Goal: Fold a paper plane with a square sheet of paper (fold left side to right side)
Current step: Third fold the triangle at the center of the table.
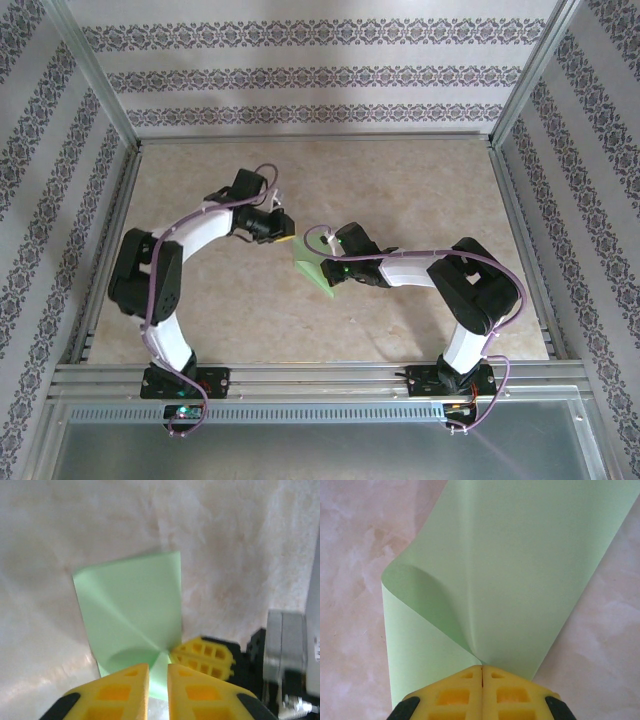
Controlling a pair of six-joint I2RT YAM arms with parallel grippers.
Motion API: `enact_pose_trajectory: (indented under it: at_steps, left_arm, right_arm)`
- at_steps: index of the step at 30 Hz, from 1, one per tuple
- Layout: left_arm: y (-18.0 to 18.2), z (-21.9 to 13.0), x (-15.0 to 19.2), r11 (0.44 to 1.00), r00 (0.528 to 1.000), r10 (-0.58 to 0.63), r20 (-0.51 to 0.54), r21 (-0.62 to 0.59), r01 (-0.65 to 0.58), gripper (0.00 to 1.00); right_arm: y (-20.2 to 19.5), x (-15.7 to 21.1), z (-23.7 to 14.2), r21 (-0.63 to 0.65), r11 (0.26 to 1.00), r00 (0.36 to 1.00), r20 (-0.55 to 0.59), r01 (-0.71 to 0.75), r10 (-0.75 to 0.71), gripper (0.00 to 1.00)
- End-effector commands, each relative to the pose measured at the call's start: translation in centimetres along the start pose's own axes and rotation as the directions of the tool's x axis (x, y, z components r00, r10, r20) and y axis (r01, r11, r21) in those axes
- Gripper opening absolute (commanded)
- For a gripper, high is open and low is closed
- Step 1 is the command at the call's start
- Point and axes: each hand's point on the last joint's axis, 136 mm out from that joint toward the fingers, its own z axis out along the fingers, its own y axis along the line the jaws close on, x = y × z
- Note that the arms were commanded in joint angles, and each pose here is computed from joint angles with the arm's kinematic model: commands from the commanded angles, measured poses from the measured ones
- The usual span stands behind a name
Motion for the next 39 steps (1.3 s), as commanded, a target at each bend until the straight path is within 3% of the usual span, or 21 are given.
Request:
enact_pose_trajectory:
  at_steps: [1,8,19,39]
  left_arm:
    - [-1.0,0.3,1.5,0.993,0.999,-0.002,0.038,0.115,-0.003,0.14]
    - [-2.8,3.3,5.0,0.974,1.0,-0.022,-0.004,0.225,0.022,0.12]
    - [-2.2,5.7,6.0,0.992,0.994,0.014,-0.106,0.125,-0.001,0.11]
    - [-0.4,7.0,6.7,0.998,0.986,0.016,-0.163,0.056,-0.007,0.11]
  right_arm:
    - [-0.4,2.5,0.7,0.015,1.0,0.997,-0.079,0.007,-0.006,0.0]
    - [-0.4,2.5,0.7,0.019,1.0,0.996,-0.087,0.011,-0.009,0.0]
    - [-0.5,2.4,0.8,0.027,1.0,0.996,-0.092,0.015,-0.012,0.0]
    - [-0.7,2.5,1.1,0.037,0.999,0.994,-0.104,0.017,-0.013,0.0]
